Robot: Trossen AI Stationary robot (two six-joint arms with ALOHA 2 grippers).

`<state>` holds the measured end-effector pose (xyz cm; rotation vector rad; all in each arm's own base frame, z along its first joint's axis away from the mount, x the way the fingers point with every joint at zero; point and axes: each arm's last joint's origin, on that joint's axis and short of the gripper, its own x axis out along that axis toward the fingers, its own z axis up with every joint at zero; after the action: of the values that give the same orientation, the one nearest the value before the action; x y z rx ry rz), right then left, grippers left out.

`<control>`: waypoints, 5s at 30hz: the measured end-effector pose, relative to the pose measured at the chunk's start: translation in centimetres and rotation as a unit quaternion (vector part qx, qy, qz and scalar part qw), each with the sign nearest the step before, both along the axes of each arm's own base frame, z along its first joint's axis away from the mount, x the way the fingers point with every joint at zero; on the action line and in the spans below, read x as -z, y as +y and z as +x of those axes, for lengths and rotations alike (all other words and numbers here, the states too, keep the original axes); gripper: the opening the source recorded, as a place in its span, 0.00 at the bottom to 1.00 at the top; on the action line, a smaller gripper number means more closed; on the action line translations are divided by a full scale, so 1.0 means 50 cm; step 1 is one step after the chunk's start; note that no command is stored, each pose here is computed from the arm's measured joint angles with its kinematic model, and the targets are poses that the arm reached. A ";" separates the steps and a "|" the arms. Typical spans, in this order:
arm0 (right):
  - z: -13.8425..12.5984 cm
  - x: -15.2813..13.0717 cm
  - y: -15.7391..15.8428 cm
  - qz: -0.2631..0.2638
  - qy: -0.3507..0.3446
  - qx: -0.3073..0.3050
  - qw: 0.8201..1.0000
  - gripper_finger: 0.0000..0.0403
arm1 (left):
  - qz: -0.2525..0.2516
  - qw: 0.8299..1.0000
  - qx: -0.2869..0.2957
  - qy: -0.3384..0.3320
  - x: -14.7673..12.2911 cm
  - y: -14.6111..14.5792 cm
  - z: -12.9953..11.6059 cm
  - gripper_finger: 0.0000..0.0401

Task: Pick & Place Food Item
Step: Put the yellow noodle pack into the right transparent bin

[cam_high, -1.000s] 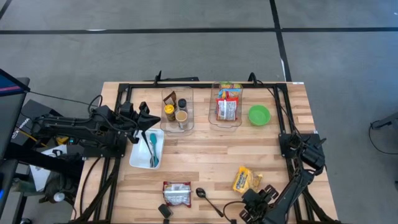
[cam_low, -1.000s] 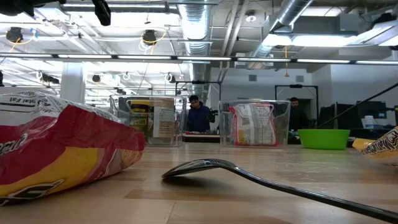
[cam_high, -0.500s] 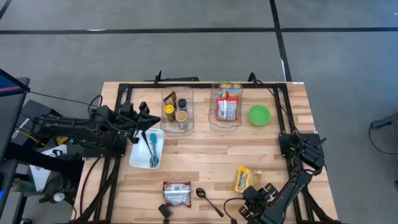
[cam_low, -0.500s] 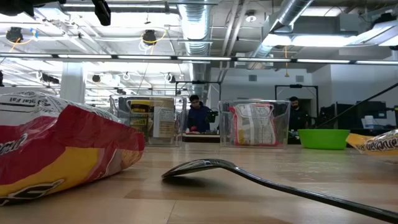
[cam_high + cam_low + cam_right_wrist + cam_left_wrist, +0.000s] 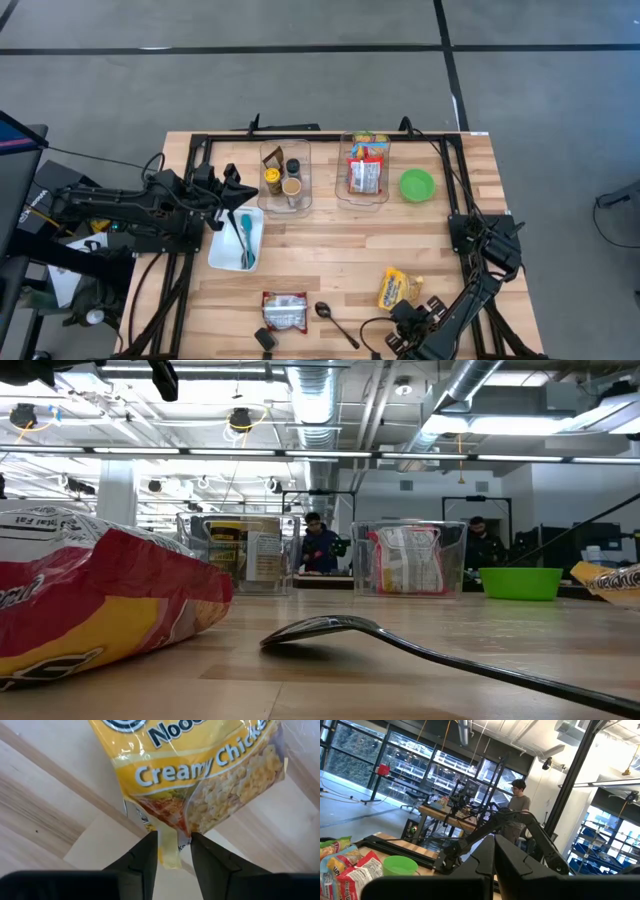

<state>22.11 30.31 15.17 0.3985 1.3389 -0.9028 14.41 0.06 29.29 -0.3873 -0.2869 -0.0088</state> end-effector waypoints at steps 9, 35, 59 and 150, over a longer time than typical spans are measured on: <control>0.000 0.000 0.001 0.002 0.003 -0.003 1.000 0.25 | 0.000 1.000 0.000 0.000 0.000 0.000 0.000 0.01; -0.003 -0.008 -0.003 -0.014 0.012 -0.028 0.999 0.00 | 0.000 1.000 0.000 0.000 0.000 0.000 0.000 0.01; 0.043 -0.152 0.001 -0.094 -0.050 -0.194 0.975 0.00 | 0.000 1.000 0.000 0.000 0.000 0.000 0.000 0.01; 0.226 -0.374 -0.732 0.019 -0.039 -0.217 0.975 0.00 | 0.000 1.000 0.000 0.000 0.000 0.000 0.000 0.01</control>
<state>33.40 -6.29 33.85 0.1569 1.3046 -0.4927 14.41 0.06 29.29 -0.3873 -0.2866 -0.0088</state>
